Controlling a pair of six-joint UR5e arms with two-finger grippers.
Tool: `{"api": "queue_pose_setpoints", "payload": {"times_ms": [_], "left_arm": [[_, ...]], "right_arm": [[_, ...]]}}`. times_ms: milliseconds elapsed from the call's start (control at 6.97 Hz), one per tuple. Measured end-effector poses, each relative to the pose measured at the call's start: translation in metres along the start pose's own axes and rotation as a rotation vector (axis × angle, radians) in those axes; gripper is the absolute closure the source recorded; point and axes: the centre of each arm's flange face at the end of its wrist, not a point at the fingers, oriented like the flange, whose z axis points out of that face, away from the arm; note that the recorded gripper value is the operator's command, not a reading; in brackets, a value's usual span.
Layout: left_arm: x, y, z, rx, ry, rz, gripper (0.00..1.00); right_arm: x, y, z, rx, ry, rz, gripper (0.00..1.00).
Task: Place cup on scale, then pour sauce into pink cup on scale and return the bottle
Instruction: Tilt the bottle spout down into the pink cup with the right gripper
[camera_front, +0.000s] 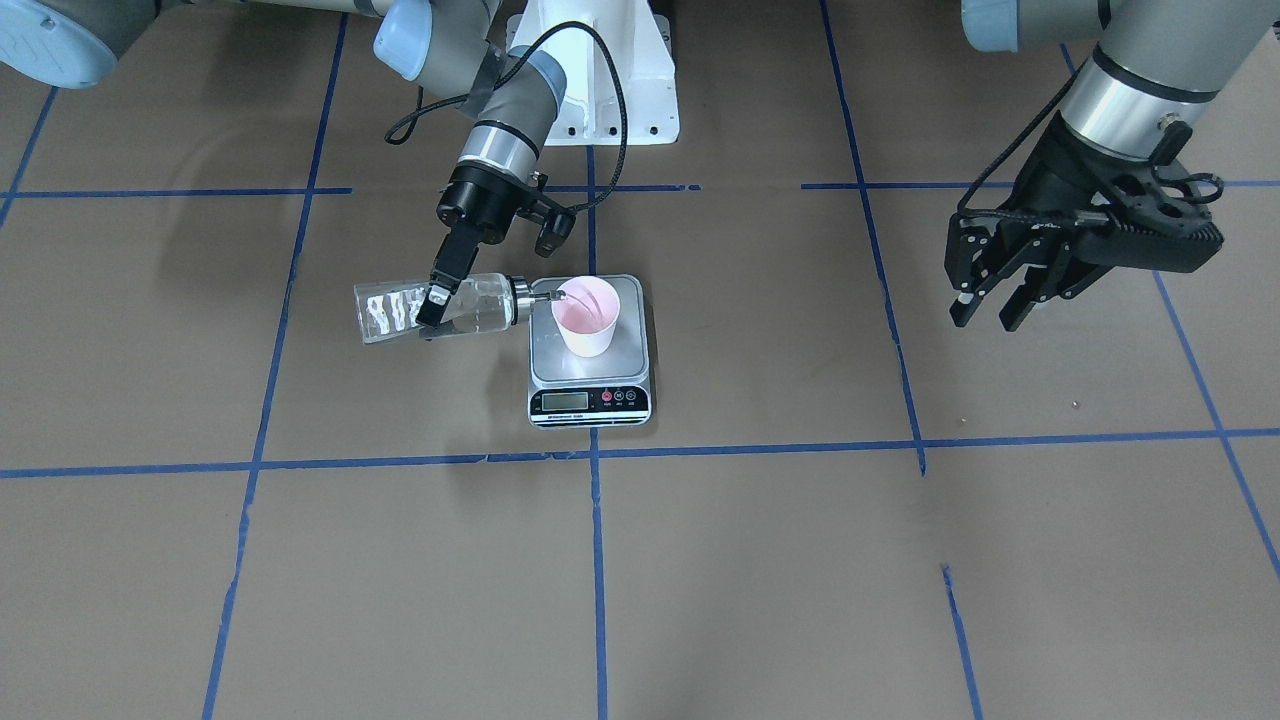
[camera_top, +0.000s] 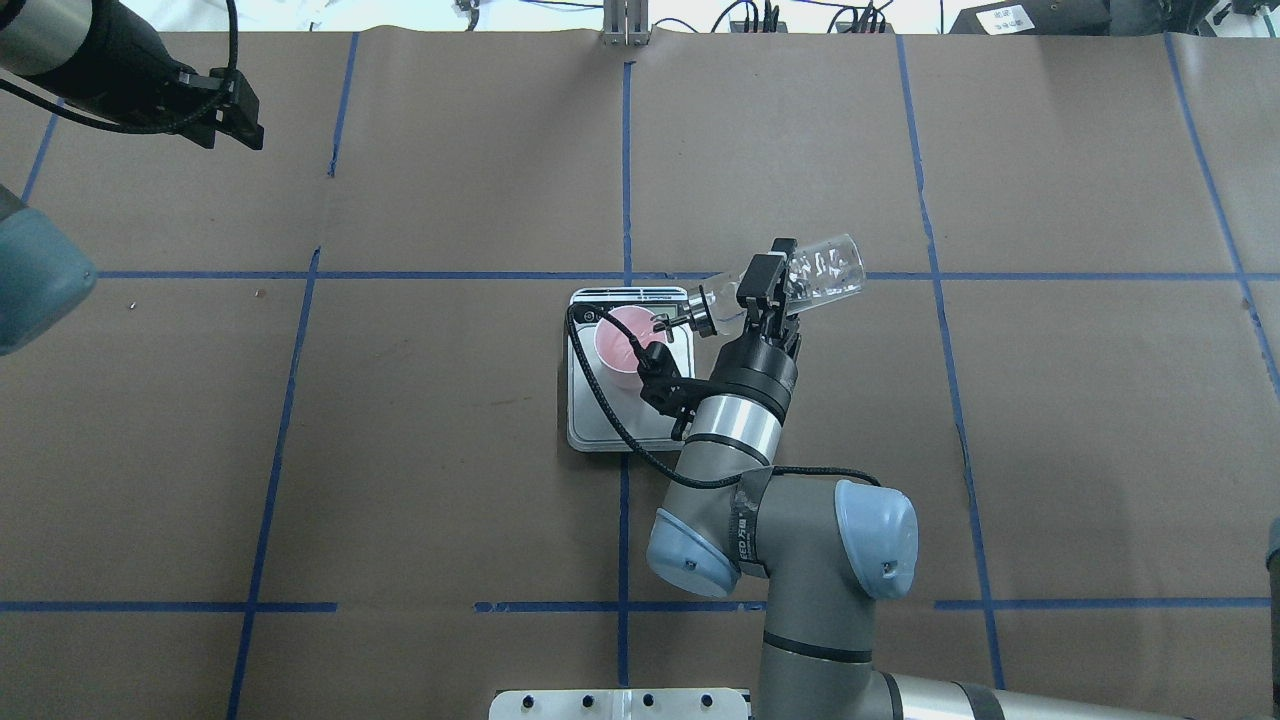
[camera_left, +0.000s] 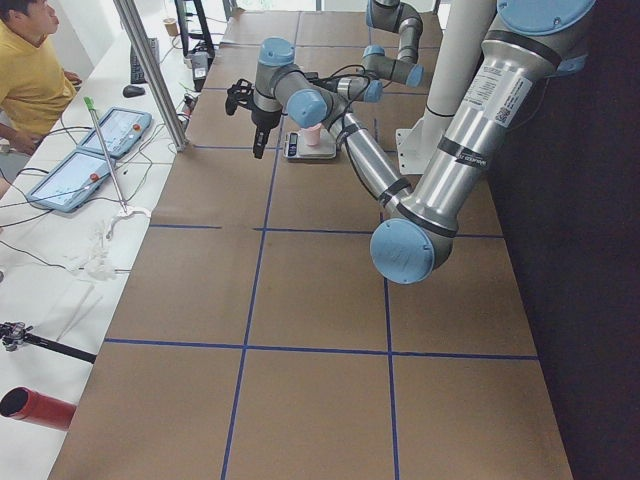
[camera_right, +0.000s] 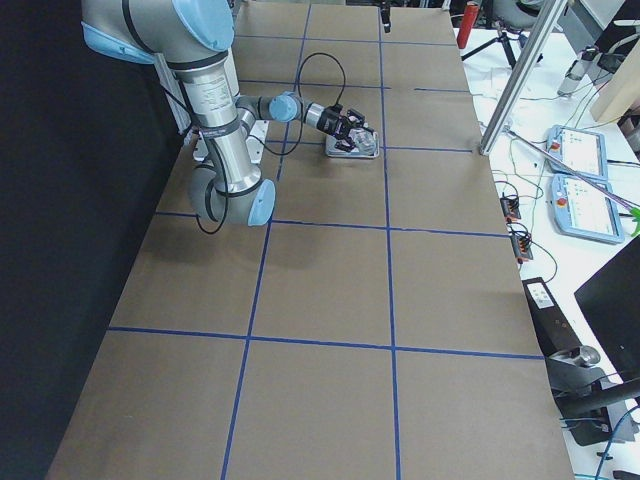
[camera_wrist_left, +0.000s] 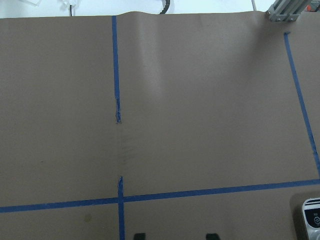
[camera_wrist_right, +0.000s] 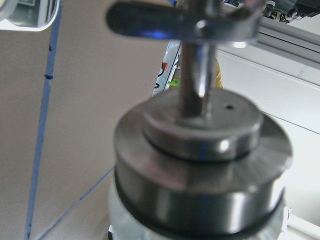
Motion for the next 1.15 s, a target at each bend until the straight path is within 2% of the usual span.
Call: {"api": "queue_pose_setpoints", "payload": {"times_ms": [717,1148], "left_arm": [[0.001,0.001,-0.003,0.002,0.004,0.002,0.47],[0.001,0.001,-0.002,0.001,0.003,0.0,0.47]], "right_arm": [[0.01,0.002,0.007,-0.005,0.066,-0.103,1.0],[0.023,0.005,0.007,-0.002,0.08,-0.098,1.0]]}}
